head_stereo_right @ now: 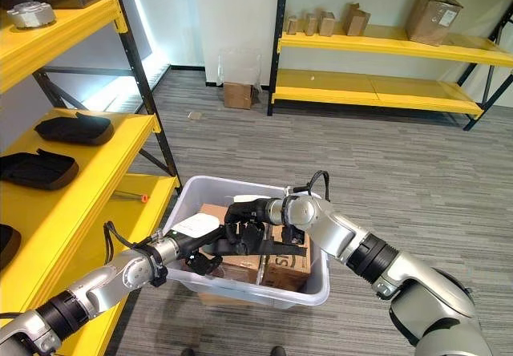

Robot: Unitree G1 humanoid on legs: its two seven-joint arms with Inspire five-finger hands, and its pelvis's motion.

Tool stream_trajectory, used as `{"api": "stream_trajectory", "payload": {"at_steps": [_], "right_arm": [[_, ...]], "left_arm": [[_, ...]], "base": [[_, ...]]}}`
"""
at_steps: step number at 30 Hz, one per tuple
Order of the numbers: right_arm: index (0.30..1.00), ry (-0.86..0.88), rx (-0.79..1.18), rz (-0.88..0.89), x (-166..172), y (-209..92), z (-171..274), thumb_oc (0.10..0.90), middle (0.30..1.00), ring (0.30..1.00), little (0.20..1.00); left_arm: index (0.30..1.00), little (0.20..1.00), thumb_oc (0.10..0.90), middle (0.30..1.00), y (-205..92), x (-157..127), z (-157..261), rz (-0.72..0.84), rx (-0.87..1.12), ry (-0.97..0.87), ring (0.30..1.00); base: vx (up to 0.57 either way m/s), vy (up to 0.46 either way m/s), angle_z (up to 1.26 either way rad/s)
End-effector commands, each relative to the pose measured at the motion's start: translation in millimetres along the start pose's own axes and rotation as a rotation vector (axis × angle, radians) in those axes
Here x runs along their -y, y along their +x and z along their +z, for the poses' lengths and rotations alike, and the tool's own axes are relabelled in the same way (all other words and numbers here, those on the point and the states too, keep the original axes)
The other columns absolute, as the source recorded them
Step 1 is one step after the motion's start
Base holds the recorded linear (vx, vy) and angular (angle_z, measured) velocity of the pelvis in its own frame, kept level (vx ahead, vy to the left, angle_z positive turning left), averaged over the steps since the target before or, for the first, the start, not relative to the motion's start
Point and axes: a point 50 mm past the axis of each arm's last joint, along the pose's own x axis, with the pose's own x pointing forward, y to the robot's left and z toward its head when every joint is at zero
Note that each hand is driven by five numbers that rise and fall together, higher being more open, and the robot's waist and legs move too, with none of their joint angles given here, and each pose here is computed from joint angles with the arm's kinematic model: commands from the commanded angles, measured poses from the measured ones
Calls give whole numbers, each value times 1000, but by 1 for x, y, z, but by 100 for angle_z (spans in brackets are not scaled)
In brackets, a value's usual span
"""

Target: Move parts from the plastic box to the shelf.

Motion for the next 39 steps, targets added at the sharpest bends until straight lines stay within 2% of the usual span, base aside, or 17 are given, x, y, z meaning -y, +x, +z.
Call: {"api": "stream_trajectory", "payload": {"at_steps": [1, 2, 3, 4, 7, 14, 15, 16, 22, 26, 32, 35, 37, 39], "right_arm": [[1000, 32, 594, -160, 37, -1, 141, 900, 1000, 1000, 1000], [1000, 201, 551, -121, 34, 4, 134, 900, 1000, 1000, 1000], [1000, 201, 551, -121, 34, 4, 134, 900, 1000, 1000, 1000], [1000, 373, 607, -174, 35, 9, 133, 900, 1000, 1000, 1000], [1000, 263, 636, -234, 41, 9, 131, 900, 1000, 1000, 1000], [1000, 251, 633, -247, 43, 8, 134, 900, 1000, 1000, 1000], [1000, 284, 624, -205, 40, 11, 133, 900, 1000, 1000, 1000], [1000, 399, 634, -82, 30, 16, 133, 900, 1000, 1000, 1000], [1000, 526, 744, -53, 19, 18, 143, 900, 1000, 1000, 1000], [1000, 626, 830, -172, 33, 10, 147, 900, 1000, 1000, 1000], [1000, 691, 886, -231, 43, 2, 149, 900, 1000, 1000, 1000], [1000, 790, 1001, -313, 53, -11, 152, 900, 1000, 1000, 1000], [1000, 882, 1132, -440, 65, -27, 151, 900, 1000, 1000, 1000], [1000, 891, 1219, -545, 78, -45, 145, 900, 1000, 1000, 1000]], "left_arm": [[300, 300, 400, 300, 45, -71, 96, 311, 434, -40, 300], [300, 300, 400, 300, 45, -71, 95, 314, 432, -40, 300], [300, 300, 400, 300, 45, -71, 95, 314, 432, -40, 300], [300, 300, 400, 300, 44, -73, 93, 327, 426, -38, 300], [300, 300, 400, 300, 46, -75, 93, 334, 425, -29, 300], [300, 300, 400, 300, 47, -73, 95, 338, 432, -30, 300], [300, 300, 400, 300, 48, -73, 96, 338, 434, -30, 300], [300, 300, 400, 300, 48, -73, 97, 337, 437, -30, 300], [300, 300, 400, 300, 50, -71, 99, 326, 446, -23, 300], [300, 300, 400, 300, 52, -72, 101, 331, 449, -21, 300], [300, 300, 400, 300, 54, -71, 102, 334, 449, -16, 300], [300, 300, 400, 300, 53, -70, 101, 338, 444, -19, 300], [300, 300, 400, 300, 53, -69, 99, 336, 442, -18, 300], [300, 300, 400, 300, 52, -68, 97, 338, 438, -20, 300]], "base": [[0, 0, 0], [0, 0, 0], [0, 0, 0], [-55, 10, 0], [-51, 12, -3], [4, 3, -2], [0, 0, 0], [0, 0, 0], [0, -1, 1], [4, 0, 5], [1, -1, 1], [0, 0, 0], [0, 0, 0], [0, 0, 0]]}}
